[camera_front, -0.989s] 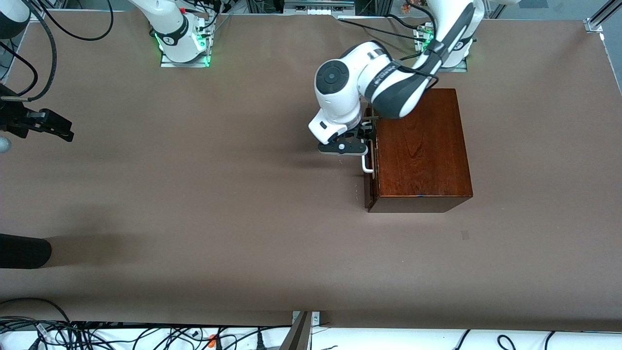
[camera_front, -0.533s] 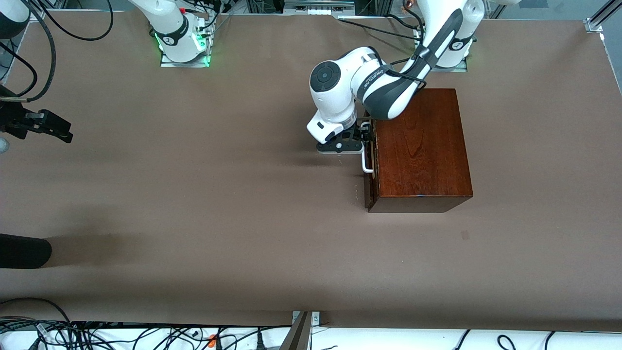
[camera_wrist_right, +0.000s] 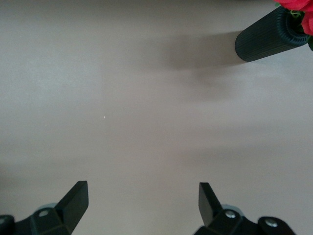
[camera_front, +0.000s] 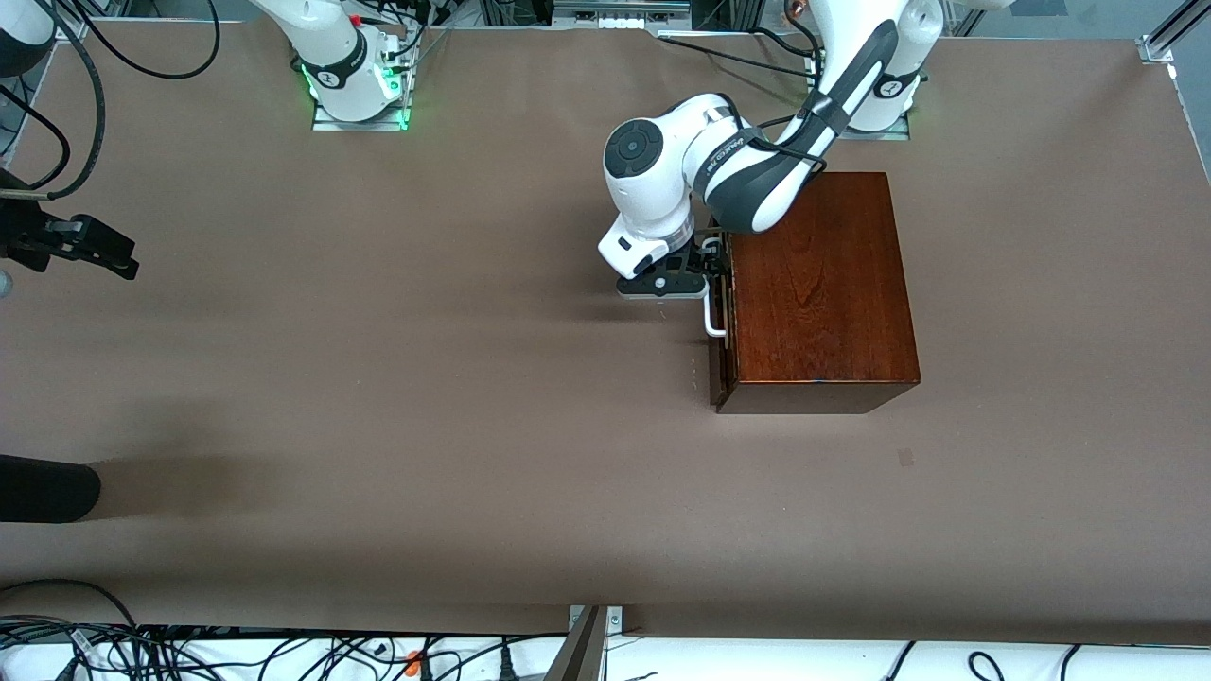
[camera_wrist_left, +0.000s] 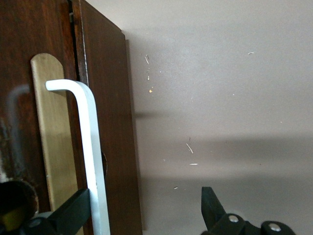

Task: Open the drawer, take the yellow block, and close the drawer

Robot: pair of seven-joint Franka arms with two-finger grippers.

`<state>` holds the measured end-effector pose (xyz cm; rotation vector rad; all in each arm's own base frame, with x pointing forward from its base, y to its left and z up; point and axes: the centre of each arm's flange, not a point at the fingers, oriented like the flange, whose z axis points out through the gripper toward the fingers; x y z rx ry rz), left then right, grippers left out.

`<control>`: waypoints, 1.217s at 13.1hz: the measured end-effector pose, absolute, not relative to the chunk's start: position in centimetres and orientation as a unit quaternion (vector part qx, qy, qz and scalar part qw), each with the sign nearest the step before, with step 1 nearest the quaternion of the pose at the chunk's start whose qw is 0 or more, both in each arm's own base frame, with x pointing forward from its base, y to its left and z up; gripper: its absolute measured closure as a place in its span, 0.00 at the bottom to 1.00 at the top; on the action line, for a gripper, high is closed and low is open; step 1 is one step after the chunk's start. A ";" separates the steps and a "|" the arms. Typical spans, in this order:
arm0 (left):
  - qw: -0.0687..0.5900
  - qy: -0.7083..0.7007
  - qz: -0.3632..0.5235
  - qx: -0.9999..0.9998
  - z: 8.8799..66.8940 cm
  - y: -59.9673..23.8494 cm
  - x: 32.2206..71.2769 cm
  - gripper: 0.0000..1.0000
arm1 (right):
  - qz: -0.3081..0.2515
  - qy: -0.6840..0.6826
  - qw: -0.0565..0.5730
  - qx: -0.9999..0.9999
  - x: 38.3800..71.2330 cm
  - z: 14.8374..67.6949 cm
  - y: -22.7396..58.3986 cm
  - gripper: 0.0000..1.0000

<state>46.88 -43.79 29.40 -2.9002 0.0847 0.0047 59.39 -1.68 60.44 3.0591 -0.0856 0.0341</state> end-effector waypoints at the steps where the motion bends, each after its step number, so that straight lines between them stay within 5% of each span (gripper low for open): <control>1: 0.120 0.028 0.001 -0.992 29.4 -43.8 46.9 0.00 | 0.011 -0.028 0.041 0.999 59.4 60.4 -1.7 0.00; 16: 0.139 0.037 -0.017 -0.990 28.8 -44.1 46.2 0.00 | 0.011 -0.028 0.041 0.999 59.4 60.4 -1.7 0.00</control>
